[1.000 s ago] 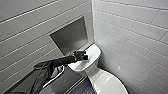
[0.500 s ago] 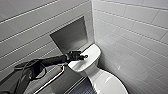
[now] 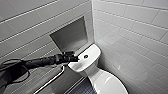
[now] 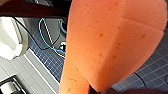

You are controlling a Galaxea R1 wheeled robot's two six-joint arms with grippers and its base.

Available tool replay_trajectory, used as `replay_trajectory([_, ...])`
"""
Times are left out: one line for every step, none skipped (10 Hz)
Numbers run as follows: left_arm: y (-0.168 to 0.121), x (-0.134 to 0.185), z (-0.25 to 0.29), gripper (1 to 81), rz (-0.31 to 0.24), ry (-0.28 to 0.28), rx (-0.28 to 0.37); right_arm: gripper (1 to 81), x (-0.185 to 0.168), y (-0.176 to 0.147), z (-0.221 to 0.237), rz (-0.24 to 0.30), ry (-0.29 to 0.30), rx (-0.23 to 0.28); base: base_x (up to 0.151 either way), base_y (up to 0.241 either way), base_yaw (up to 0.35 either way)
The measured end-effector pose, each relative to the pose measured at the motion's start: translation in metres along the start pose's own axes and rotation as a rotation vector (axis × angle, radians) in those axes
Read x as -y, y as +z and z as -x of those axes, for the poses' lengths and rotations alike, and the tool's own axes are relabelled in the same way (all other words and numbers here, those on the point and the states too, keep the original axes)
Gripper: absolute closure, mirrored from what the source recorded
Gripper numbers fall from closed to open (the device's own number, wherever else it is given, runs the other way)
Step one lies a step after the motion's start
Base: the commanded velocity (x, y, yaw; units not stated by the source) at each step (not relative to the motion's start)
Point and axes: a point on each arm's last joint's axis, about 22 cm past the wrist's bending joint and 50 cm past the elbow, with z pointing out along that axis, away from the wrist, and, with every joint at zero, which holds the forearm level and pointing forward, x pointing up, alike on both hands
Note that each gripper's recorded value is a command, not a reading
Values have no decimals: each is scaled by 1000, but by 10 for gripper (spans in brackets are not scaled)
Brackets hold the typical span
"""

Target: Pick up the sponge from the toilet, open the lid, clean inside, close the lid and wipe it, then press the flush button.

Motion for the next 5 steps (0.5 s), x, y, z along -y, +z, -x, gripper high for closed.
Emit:
replay_trajectory([-17, -3, 13, 811, 19, 0, 14, 811, -1, 1, -6, 1, -3, -7, 0, 0, 0])
replay_trajectory([-30, -7, 37, 811, 43, -9, 39, 811, -2, 2, -12, 1, -5, -13, 0, 0, 0])
replay_trajectory([-44, 1, 74, 811, 42, -39, 83, 811, -1, 4, -21, 0, -9, -21, 0, 0, 0])
replay_trajectory([-58, 21, 123, 811, 15, -82, 140, 811, -3, 5, -30, 2, -13, -30, 0, 0, 0])
replay_trajectory([-69, 38, 170, 811, -17, -116, 198, 811, -6, 5, -37, 7, -17, -39, 0, 0, 0])
